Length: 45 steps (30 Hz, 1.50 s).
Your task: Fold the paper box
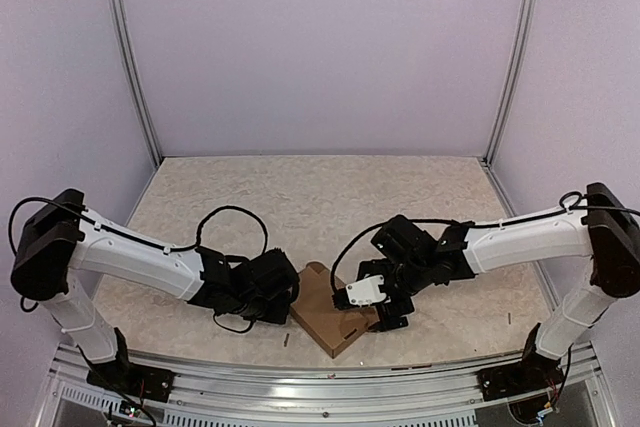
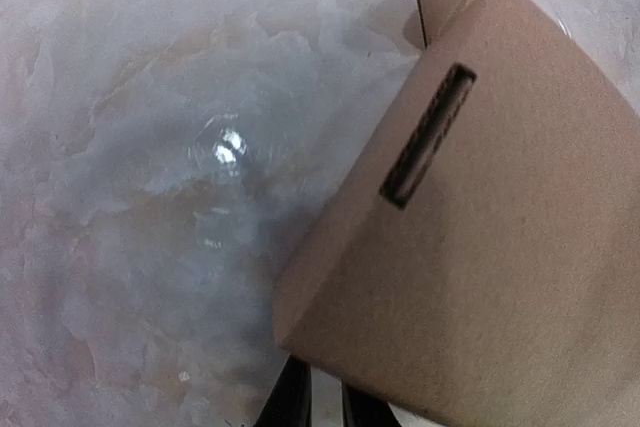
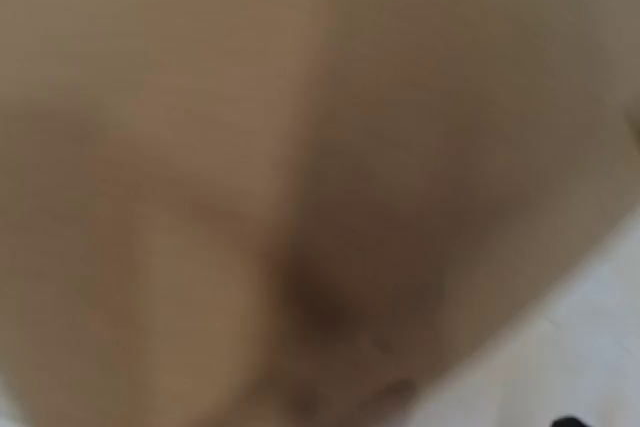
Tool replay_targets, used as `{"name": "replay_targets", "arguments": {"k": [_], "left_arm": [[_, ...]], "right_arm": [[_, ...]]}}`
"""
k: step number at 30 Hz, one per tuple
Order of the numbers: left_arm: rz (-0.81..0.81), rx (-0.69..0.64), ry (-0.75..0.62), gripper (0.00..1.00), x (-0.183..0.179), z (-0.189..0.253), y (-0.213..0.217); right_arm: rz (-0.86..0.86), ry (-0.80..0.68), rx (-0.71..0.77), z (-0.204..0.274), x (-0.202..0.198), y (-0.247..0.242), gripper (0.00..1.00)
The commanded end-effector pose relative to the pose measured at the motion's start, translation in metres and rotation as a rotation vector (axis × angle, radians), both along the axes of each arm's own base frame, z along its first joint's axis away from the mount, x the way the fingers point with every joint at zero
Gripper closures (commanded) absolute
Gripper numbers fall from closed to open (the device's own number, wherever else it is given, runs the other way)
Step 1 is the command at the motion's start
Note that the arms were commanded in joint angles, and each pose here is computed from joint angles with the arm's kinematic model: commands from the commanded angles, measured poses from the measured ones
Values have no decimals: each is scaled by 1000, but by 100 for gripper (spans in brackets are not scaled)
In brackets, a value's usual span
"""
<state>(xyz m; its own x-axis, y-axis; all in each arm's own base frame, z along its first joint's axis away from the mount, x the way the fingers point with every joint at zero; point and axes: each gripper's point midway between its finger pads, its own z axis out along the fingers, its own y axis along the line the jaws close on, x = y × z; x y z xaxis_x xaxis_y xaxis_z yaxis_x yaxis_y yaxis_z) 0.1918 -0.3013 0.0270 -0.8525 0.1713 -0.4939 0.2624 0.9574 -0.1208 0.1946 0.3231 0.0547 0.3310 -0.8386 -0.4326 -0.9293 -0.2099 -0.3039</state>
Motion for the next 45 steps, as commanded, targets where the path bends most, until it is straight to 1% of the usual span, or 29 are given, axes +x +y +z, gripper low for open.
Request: {"name": "replay_targets", "arguments": {"k": [1, 5, 8, 11, 13, 17, 20, 21, 23, 25, 26, 27, 29, 30, 31, 34, 35, 36, 39, 42, 45], "left_arm": [[-88, -86, -47, 88, 33, 18, -32], [-142, -72, -91, 87, 62, 28, -43], [-187, -63, -90, 86, 79, 28, -54], [-233, -52, -93, 85, 92, 26, -65], [-261, -48, -110, 85, 102, 27, -73], [-336, -63, -175, 85, 128, 37, -88], [-397, -128, -216, 85, 148, 52, -106], [-409, -144, -243, 84, 153, 61, -111], [-380, -126, -294, 84, 164, 78, -110], [-329, -106, -327, 79, 166, 93, -102], [-296, -96, -334, 76, 162, 97, -96], [-260, -88, -345, 73, 156, 105, -86], [-240, -99, -312, 71, 133, 106, -78], [-232, -111, -299, 70, 119, 112, -75], [-223, -98, -276, 70, 106, 107, -71], [-213, -49, -250, 70, 59, 105, -63], [-214, -29, -235, 71, 44, 103, -60], [-219, -11, -213, 74, 30, 99, -58], [-221, 48, -136, 80, -9, 85, -45], [-265, 59, -75, 86, -44, 71, -44], [-306, 42, -12, 90, -72, 58, -47]], "right_arm": [[77, -2, -19, 1, -33, 5, 0], [144, 26, 44, 13, -53, 29, 0], [166, 77, 43, 13, -62, 39, 0], [137, 84, -7, 8, -59, 31, 0], [117, 76, -15, 13, -54, 21, 0], [79, 82, 52, 47, -43, 2, 0], [20, 65, 148, 80, -23, -14, 0], [-35, 56, 192, 91, -9, -20, 0], [-188, 27, 284, 110, 30, -34, 0], [-322, 12, 334, 117, 65, -48, 0], [-369, 6, 350, 117, 81, -56, 0], [-382, 9, 365, 117, 89, -57, 0], [-377, 36, 380, 113, 102, -55, 1], [-393, 57, 387, 111, 110, -50, 5], [-401, 72, 392, 111, 118, -45, 10], [-416, 126, 387, 102, 143, -29, 30], [-435, 125, 378, 97, 154, -25, 36], [-460, 106, 373, 96, 168, -21, 39], [-508, 71, 322, 74, 197, -17, 45], [-502, 79, 264, 48, 206, -13, 49], [-478, 89, 225, 30, 201, -8, 50]]}}
